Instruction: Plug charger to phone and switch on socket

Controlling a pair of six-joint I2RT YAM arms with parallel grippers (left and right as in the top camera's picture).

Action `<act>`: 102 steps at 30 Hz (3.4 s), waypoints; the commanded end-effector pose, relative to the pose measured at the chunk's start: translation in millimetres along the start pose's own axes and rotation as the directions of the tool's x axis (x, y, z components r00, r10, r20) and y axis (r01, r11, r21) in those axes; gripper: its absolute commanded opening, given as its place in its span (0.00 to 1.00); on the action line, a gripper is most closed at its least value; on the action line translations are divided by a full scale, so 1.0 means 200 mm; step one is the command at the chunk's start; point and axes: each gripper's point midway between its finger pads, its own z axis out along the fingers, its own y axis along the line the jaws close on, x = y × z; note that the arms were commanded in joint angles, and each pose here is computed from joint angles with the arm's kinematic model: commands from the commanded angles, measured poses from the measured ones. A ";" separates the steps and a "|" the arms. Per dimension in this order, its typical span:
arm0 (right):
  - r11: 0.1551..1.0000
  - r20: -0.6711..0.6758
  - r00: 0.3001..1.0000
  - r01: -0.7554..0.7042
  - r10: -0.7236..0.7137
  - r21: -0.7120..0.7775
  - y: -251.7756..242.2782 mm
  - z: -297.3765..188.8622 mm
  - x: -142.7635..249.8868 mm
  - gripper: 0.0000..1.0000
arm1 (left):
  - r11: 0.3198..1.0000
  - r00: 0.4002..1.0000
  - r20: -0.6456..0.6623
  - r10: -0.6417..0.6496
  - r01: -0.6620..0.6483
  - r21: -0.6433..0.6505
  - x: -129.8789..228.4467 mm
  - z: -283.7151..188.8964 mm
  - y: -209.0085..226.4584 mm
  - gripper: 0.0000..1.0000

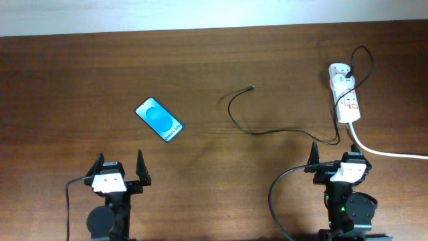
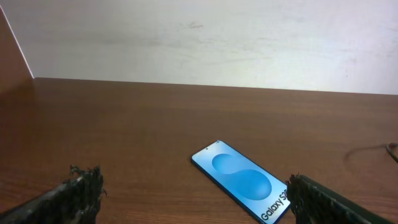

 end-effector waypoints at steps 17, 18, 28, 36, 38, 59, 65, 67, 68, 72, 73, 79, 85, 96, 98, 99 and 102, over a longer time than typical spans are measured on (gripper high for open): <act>1.000 -0.005 1.000 -0.007 0.007 0.015 -0.01 0.00 0.01 0.99 | 1.000 1.000 0.001 0.012 -0.012 0.013 0.01 0.00 -0.01 0.99; 1.000 -0.005 1.000 -0.007 0.007 0.015 -0.01 0.00 0.01 0.99 | 1.000 1.000 0.001 0.012 -0.012 0.013 0.01 0.00 -0.01 0.99; 1.000 -0.005 1.000 -0.007 0.007 0.014 -0.01 0.00 0.01 0.99 | 1.000 1.000 0.001 0.012 -0.012 0.013 0.01 0.00 -0.01 0.99; 1.000 -0.005 1.000 -0.007 0.007 0.014 -0.01 0.00 0.01 0.99 | 1.000 1.000 0.001 0.012 -0.012 0.013 0.01 0.00 -0.01 0.99; 1.000 -0.005 1.000 -0.008 0.008 0.014 -0.01 0.00 0.01 0.99 | 1.000 1.000 0.001 0.012 -0.012 0.013 0.01 0.00 -0.01 0.99; 1.000 -0.006 1.000 -0.007 0.007 0.014 -0.01 0.00 0.01 0.99 | 1.000 1.000 0.001 0.012 -0.012 0.013 0.01 0.00 -0.01 0.99; 1.000 -0.006 1.000 -0.007 0.007 0.015 -0.01 0.00 0.01 0.99 | 1.000 1.000 0.001 0.012 -0.012 0.006 0.01 0.00 0.00 0.99; 1.000 -0.006 1.000 -0.007 0.007 0.015 -0.01 0.00 0.01 0.99 | 1.000 1.000 0.001 0.012 -0.012 0.006 0.01 0.00 0.00 0.99; 1.000 -0.006 1.000 -0.007 0.007 0.015 -0.01 0.00 0.01 0.99 | 1.000 1.000 0.001 0.012 -0.012 0.006 0.01 0.00 0.00 0.99; 1.000 -0.006 1.000 -0.007 0.007 0.015 -0.01 0.00 0.01 0.99 | 1.000 1.000 0.001 0.012 -0.012 0.006 0.01 0.00 0.00 0.99; 1.000 -0.006 1.000 -0.008 0.008 0.014 -0.01 0.00 0.01 0.99 | 1.000 1.000 0.001 0.012 -0.012 0.006 0.01 0.00 0.00 0.99; 1.000 -0.006 1.000 -0.008 0.008 0.015 -0.01 0.00 0.01 0.99 | 1.000 1.000 0.001 0.012 -0.012 0.006 0.01 0.00 0.00 0.99; 1.000 -0.006 1.000 -0.007 0.007 0.015 -0.01 0.00 0.01 0.99 | 0.999 1.000 0.004 0.011 -0.011 0.040 0.00 0.00 -0.03 0.99; 1.000 -0.006 1.000 -0.007 0.007 0.014 -0.01 0.00 0.01 0.99 | 0.986 0.996 -0.075 -0.040 0.052 0.158 -0.11 -0.09 -0.14 0.99; 1.000 -0.006 1.000 -0.007 0.007 0.014 -0.01 0.00 0.01 0.99 | 0.986 0.995 -0.095 -0.040 0.055 0.156 -0.16 -0.12 -0.14 0.99; 1.000 -0.006 1.000 -0.007 0.007 0.014 -0.01 0.00 0.01 0.99 | 0.986 0.993 -0.108 -0.041 0.057 0.155 -0.19 -0.12 -0.14 0.99; 1.000 -0.006 1.000 -0.008 0.008 0.014 -0.01 0.00 0.01 0.99 | 0.984 0.988 -0.146 -0.041 0.065 0.164 -0.29 -0.11 -0.15 0.99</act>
